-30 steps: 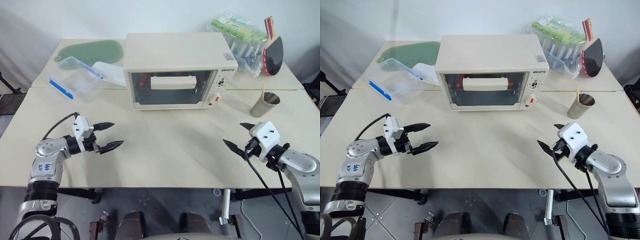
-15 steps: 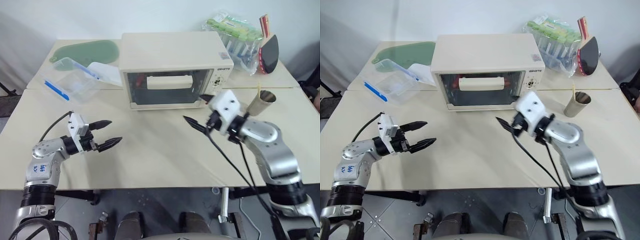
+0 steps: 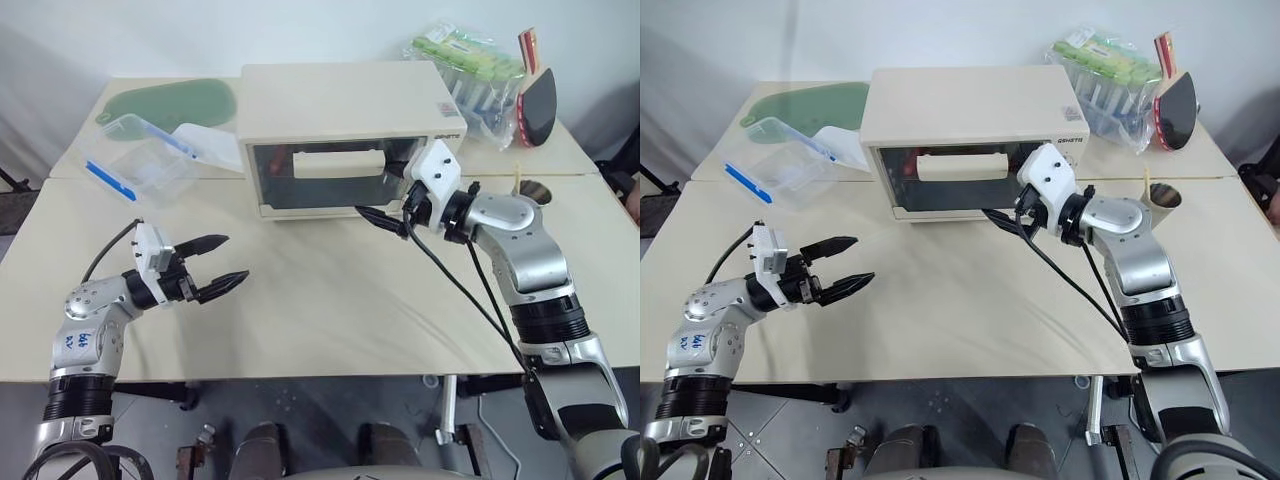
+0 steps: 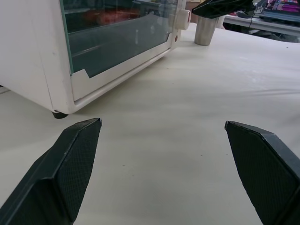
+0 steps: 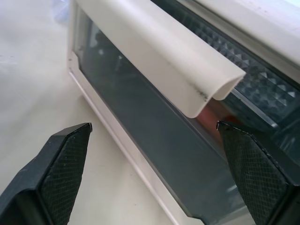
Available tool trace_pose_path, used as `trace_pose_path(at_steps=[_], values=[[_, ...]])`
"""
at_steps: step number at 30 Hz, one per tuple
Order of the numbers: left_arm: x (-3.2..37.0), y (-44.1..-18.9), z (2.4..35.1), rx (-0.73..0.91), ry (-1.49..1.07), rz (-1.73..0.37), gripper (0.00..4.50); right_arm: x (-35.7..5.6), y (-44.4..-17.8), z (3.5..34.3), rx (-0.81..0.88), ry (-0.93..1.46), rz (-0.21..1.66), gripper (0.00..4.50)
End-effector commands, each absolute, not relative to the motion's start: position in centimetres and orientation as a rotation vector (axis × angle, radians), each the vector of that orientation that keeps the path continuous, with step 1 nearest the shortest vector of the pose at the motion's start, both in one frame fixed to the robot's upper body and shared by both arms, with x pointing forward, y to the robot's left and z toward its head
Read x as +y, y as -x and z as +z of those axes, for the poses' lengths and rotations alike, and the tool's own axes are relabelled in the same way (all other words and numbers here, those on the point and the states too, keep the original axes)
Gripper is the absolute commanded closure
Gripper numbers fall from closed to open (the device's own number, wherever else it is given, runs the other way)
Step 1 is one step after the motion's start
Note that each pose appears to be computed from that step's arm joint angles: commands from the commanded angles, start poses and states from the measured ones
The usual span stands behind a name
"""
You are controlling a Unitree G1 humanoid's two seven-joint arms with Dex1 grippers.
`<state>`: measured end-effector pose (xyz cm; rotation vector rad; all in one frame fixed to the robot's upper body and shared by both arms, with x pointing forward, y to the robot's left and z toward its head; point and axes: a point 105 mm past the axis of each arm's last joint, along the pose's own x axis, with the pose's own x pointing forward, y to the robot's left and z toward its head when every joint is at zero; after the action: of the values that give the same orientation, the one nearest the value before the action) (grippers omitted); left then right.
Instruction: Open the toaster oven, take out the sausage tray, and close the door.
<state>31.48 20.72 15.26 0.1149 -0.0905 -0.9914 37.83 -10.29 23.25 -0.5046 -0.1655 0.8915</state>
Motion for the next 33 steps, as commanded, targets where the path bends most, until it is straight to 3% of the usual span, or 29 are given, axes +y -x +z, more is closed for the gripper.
trace_pose_path(at_steps=[1,19,23,33], values=[[20.8,-31.1,16.4,-0.140,-0.119,-0.994,0.00,-9.8,-36.6,26.2,-0.275,0.505,0.948,0.04],[22.0,-32.9,20.2,-0.184,0.014,-0.923,0.00,-8.3,-33.3,24.5,-0.207,0.579,1.183,0.04],[22.6,-32.6,21.7,-0.187,0.046,-0.985,0.86,-8.3,-33.1,23.6,-0.190,0.579,1.176,0.00],[22.6,-34.6,25.4,-0.208,0.058,-1.111,3.91,-8.2,-32.8,22.5,-0.173,0.578,1.170,0.00]])
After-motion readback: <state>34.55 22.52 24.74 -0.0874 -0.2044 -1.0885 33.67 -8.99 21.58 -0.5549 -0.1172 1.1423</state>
